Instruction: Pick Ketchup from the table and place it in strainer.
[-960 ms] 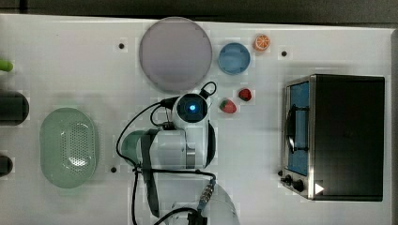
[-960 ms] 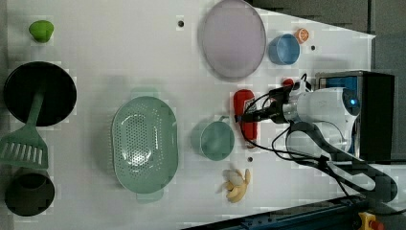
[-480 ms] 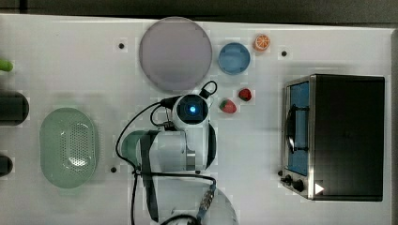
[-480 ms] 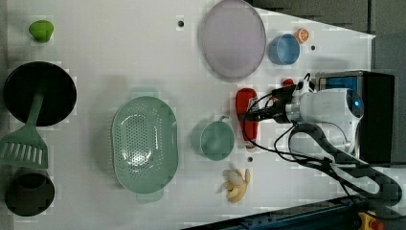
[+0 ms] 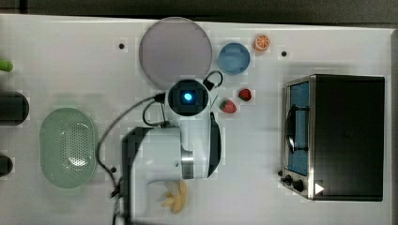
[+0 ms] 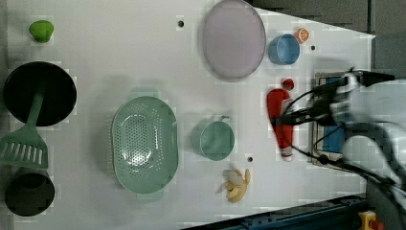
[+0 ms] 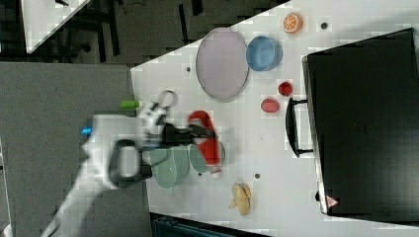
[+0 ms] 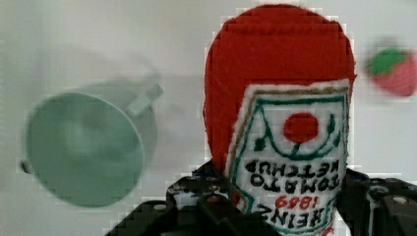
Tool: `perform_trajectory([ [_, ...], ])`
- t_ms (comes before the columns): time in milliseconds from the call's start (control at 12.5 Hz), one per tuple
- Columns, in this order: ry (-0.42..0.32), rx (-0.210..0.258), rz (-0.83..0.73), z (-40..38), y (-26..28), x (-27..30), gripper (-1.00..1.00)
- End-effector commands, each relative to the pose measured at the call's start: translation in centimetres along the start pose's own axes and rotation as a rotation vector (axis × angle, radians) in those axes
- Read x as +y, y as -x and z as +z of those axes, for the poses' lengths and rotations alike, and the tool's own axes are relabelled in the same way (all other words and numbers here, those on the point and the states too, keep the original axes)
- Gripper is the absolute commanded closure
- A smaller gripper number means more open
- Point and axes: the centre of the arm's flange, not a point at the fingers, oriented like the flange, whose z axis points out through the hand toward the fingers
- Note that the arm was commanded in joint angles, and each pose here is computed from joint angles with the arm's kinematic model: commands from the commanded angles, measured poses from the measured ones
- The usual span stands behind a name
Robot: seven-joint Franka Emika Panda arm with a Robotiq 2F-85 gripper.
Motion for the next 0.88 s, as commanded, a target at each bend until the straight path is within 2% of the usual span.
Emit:
perform_trajectory([
  [80,0.041,0.111,-0.085,-9.5,-1.1,-6.1,-0.21],
  [320,0.040,0.116,0.018,-10.7,-1.0,-13.2,-0.21],
  [560,0.020,0.096,0.190,-8.6,-0.7,-20.8,-0.21],
  [720,-0.012,0.095,0.243,-6.7,-0.7,-25.5,-0.21],
  [880,-0.076,0.110,0.299,-4.4,-1.0,-29.6,-0.21],
])
